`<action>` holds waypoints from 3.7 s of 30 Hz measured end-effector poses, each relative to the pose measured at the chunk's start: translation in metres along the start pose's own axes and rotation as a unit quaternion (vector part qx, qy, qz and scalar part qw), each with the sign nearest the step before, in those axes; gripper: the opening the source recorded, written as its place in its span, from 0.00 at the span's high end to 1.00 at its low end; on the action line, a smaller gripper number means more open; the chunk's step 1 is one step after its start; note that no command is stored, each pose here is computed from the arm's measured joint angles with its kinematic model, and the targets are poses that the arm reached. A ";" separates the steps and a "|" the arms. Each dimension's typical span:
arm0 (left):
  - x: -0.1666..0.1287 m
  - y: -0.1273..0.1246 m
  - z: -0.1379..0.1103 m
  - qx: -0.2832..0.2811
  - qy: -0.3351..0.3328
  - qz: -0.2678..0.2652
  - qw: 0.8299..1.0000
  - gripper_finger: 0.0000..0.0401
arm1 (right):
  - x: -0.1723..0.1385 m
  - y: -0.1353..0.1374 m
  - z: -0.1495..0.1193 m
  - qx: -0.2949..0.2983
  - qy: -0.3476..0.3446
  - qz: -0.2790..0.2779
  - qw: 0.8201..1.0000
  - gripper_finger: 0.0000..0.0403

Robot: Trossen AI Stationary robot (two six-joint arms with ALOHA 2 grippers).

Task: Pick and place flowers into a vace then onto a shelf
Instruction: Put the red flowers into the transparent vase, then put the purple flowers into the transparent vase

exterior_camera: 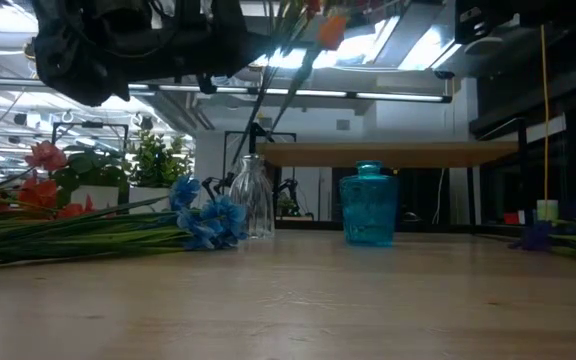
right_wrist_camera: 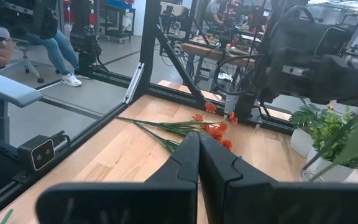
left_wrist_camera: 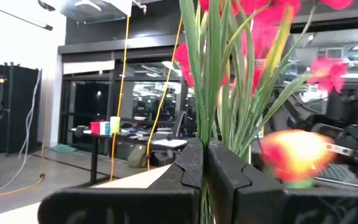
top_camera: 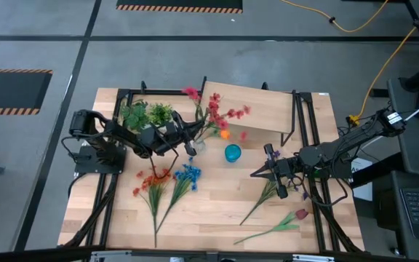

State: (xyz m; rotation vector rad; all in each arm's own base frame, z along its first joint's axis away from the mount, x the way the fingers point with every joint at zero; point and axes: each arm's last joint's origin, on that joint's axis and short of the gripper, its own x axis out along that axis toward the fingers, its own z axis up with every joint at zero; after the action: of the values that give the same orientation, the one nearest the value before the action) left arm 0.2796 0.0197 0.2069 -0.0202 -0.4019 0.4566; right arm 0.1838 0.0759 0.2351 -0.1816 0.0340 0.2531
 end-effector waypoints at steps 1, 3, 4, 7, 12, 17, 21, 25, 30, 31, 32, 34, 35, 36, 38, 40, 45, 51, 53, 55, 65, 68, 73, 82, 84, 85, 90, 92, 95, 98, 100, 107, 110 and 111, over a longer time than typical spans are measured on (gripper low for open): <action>0.000 0.000 0.000 0.000 0.000 -0.001 1.000 0.99 | 0.000 0.000 0.000 0.000 0.000 0.000 1.000 0.98; 0.000 0.000 0.002 -0.001 -0.003 -0.001 1.000 0.99 | 0.000 0.000 0.000 0.000 0.000 0.000 1.000 0.98; 0.000 0.000 0.004 -0.003 -0.007 -0.001 1.000 0.99 | 0.000 0.000 0.000 0.000 0.000 0.000 1.000 0.98; 0.000 0.000 0.012 -0.003 -0.020 -0.011 1.000 0.99 | 0.000 0.000 0.000 0.000 0.000 0.000 1.000 0.98; -0.001 -0.002 0.021 0.007 -0.035 -0.025 0.999 0.99 | 0.000 0.000 0.000 0.000 0.000 0.000 1.000 0.98; -0.001 -0.003 0.020 0.011 -0.035 -0.025 0.999 0.99 | 0.000 0.000 0.000 0.000 0.000 0.000 1.000 0.98; -0.001 -0.003 0.018 0.015 -0.025 -0.025 0.999 0.99 | 0.000 0.000 0.000 0.000 0.000 0.000 1.000 0.98; -0.001 -0.002 0.014 0.024 -0.002 -0.009 1.000 0.99 | 0.000 0.000 0.000 0.000 0.000 0.000 1.000 0.98; -0.001 -0.002 0.008 0.030 0.027 -0.005 0.999 0.99 | 0.000 0.000 0.000 0.000 0.000 0.000 1.000 0.98; -0.001 -0.002 0.007 0.030 0.030 -0.006 0.999 0.99 | 0.000 0.000 0.000 0.000 0.000 0.000 1.000 0.98; -0.001 -0.002 0.008 0.030 0.029 -0.006 0.999 0.99 | 0.000 0.000 0.000 0.000 0.000 0.000 1.000 0.98; -0.001 -0.002 0.008 0.029 0.029 -0.005 0.999 0.99 | 0.000 0.000 0.000 0.000 0.000 0.000 1.000 0.98; -0.001 -0.002 0.008 0.030 0.029 -0.006 0.999 0.99 | 0.000 0.000 0.000 0.000 0.000 0.000 1.000 0.98; -0.001 -0.002 0.007 0.030 0.030 -0.005 0.999 0.99 | 0.000 0.000 0.000 0.000 0.000 0.000 1.000 0.98; -0.001 -0.002 0.006 0.032 0.039 -0.006 0.999 0.98 | 0.000 0.000 0.000 0.000 0.000 0.000 1.000 0.98; -0.001 -0.002 0.003 0.031 0.051 -0.006 0.998 0.97 | 0.000 0.000 0.000 0.000 0.000 0.000 1.000 0.98; -0.002 -0.002 -0.002 0.041 0.076 -0.008 0.996 0.97 | 0.000 0.000 0.000 0.000 0.000 0.000 1.000 0.98; -0.004 -0.004 -0.009 0.054 0.109 -0.014 0.993 0.92 | 0.000 0.000 0.000 0.000 0.000 0.000 1.000 0.98; -0.005 -0.006 -0.009 0.061 0.110 -0.019 0.992 0.90 | 0.000 0.000 0.000 0.000 0.000 0.000 1.000 0.98; -0.006 -0.009 -0.008 0.072 0.109 -0.024 0.991 0.89 | 0.000 0.000 0.000 0.000 0.000 0.000 1.000 0.98; -0.013 -0.018 -0.007 0.141 0.117 0.034 0.983 0.76 | 0.000 0.000 0.000 0.000 0.000 0.000 1.000 0.98; -0.017 -0.023 -0.006 0.163 0.122 0.051 0.978 0.72 | 0.000 0.000 0.000 0.000 0.000 0.000 1.000 0.98; -0.025 -0.035 -0.002 0.199 0.126 0.066 0.970 0.69 | 0.000 0.000 0.000 0.000 0.000 0.000 1.000 0.98; -0.045 -0.060 0.024 0.194 0.115 0.050 0.973 0.73 | 0.000 0.000 0.000 0.002 0.000 0.000 1.000 0.98; -0.052 -0.067 0.025 0.197 0.128 0.029 0.972 0.75 | 0.000 0.000 0.000 0.002 0.000 0.000 1.000 0.98; -0.055 -0.070 0.025 0.198 0.140 0.017 0.970 0.77 | 0.000 0.000 0.000 0.002 0.000 0.000 1.000 0.98; -0.073 -0.081 0.019 0.177 0.199 -0.059 0.962 0.86 | 0.000 0.000 0.000 0.005 0.000 0.000 1.000 0.98; -0.077 -0.083 0.016 0.158 0.222 -0.095 0.957 0.91 | 0.000 0.000 0.000 0.016 0.000 0.000 1.000 0.98; -0.082 -0.084 0.015 0.134 0.248 -0.143 0.949 0.98 | 0.000 0.000 0.000 0.018 0.001 0.000 1.000 0.98; -0.084 -0.084 0.015 0.120 0.259 -0.162 0.944 0.99 | 0.001 0.000 -0.002 0.041 0.017 -0.009 0.999 0.99; -0.084 -0.084 0.015 0.121 0.265 -0.170 0.941 0.99 | 0.003 0.000 -0.004 0.065 0.070 -0.021 0.995 0.99; -0.086 -0.086 0.014 0.089 0.281 -0.218 0.930 0.99 | 0.025 0.000 0.015 0.098 0.239 -0.054 0.965 1.00; -0.088 -0.087 0.013 0.073 0.290 -0.234 0.925 1.00 | 0.034 0.005 0.022 0.108 0.291 -0.052 0.949 1.00; -0.088 -0.087 0.012 0.071 0.293 -0.235 0.924 1.00 | 0.037 0.009 0.023 0.114 0.308 -0.051 0.943 1.00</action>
State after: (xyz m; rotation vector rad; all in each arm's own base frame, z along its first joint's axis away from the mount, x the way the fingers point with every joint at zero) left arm 0.2395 -0.0975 0.1948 0.0786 0.2212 -0.0098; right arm 0.2175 0.0971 0.2537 -0.0257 0.6716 0.0784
